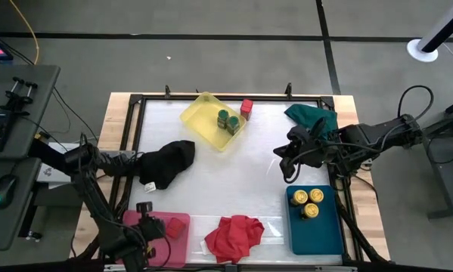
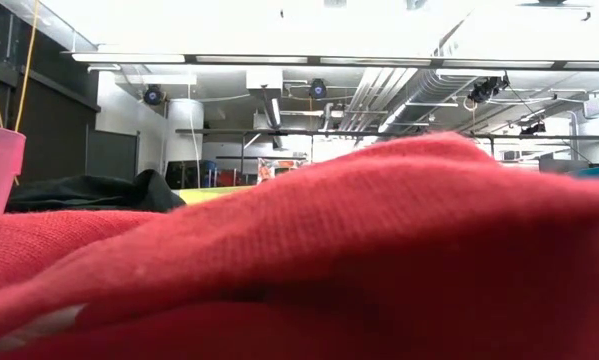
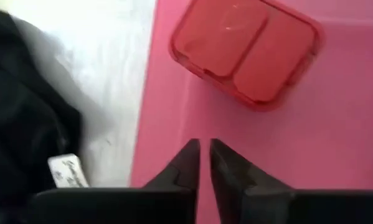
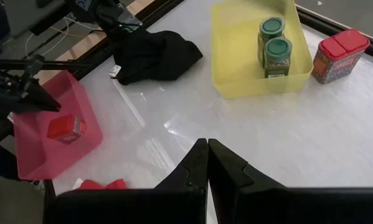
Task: Sort spices by type
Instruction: Put the bottom red seasoning can into the red bin, then move the red seasoning can to the center of the table
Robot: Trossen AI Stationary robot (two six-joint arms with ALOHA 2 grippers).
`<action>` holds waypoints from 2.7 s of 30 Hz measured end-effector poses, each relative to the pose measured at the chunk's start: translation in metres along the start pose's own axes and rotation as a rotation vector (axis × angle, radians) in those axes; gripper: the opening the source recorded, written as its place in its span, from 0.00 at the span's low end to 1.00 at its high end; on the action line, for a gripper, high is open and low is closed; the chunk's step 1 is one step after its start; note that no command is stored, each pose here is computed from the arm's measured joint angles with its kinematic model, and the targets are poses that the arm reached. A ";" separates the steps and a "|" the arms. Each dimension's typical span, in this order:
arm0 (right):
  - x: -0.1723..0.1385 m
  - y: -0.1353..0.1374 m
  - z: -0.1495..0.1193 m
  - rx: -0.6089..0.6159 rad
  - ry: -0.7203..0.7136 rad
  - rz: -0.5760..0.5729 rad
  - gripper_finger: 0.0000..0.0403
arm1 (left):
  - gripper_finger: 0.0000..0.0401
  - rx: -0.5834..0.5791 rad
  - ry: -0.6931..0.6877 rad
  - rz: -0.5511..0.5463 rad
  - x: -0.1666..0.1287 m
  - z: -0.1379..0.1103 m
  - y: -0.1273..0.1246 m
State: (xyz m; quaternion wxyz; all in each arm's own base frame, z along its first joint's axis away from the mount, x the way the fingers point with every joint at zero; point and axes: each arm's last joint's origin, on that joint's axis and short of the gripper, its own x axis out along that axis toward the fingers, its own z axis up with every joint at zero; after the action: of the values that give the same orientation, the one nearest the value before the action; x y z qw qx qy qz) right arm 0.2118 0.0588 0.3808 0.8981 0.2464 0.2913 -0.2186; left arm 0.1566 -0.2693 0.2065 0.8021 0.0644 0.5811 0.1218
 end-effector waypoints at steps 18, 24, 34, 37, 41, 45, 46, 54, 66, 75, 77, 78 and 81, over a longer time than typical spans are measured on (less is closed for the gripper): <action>0.000 0.000 0.000 0.012 -0.002 0.001 0.00 | 0.00 0.073 -0.126 -0.074 0.008 0.008 -0.009; 0.000 0.000 0.000 0.012 -0.003 0.001 0.00 | 0.00 0.035 -0.162 -0.145 0.007 0.013 -0.016; 0.000 0.003 0.003 0.060 -0.027 0.027 0.00 | 0.00 -0.029 -0.113 -0.125 -0.009 0.008 0.001; 0.006 0.007 0.013 0.118 -0.079 0.064 0.00 | 0.00 -0.102 -0.151 -0.115 -0.029 0.001 0.019; 0.039 0.003 0.033 0.131 -0.101 0.051 0.00 | 0.00 -0.276 -0.373 -0.103 -0.061 0.001 0.053; 0.088 -0.031 0.067 0.136 -0.104 -0.024 0.00 | 0.00 -0.481 -0.572 -0.073 -0.076 0.027 0.096; 0.101 -0.045 0.077 0.152 -0.105 -0.047 0.00 | 0.00 -0.520 -0.577 -0.064 -0.077 0.035 0.108; 0.188 -0.152 0.112 0.251 -0.075 -0.274 0.00 | 0.00 -0.645 -0.745 -0.087 -0.082 0.095 0.146; 0.271 -0.190 0.089 0.255 0.022 -0.374 0.00 | 0.00 -0.773 -1.037 -0.099 -0.111 0.103 0.127; 0.273 -0.197 0.087 0.191 0.023 -0.474 0.00 | 0.00 -0.821 -1.084 -0.068 -0.116 0.097 0.123; 0.274 -0.197 0.085 0.191 0.039 -0.464 0.00 | 0.00 -0.821 -1.084 -0.066 -0.116 0.097 0.123; 0.275 -0.198 0.084 0.191 0.045 -0.466 0.00 | 0.00 -0.822 -1.084 -0.065 -0.116 0.098 0.124; 0.276 -0.197 0.083 0.187 0.048 -0.467 0.00 | 0.00 -0.827 -1.084 -0.059 -0.115 0.099 0.125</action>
State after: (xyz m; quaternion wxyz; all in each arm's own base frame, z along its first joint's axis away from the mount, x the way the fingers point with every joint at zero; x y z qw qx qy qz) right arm 0.3433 -0.2119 0.2038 0.7893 0.2596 0.3403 -0.4402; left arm 0.2013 -0.1765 0.3736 0.9415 -0.2113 0.0046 0.2623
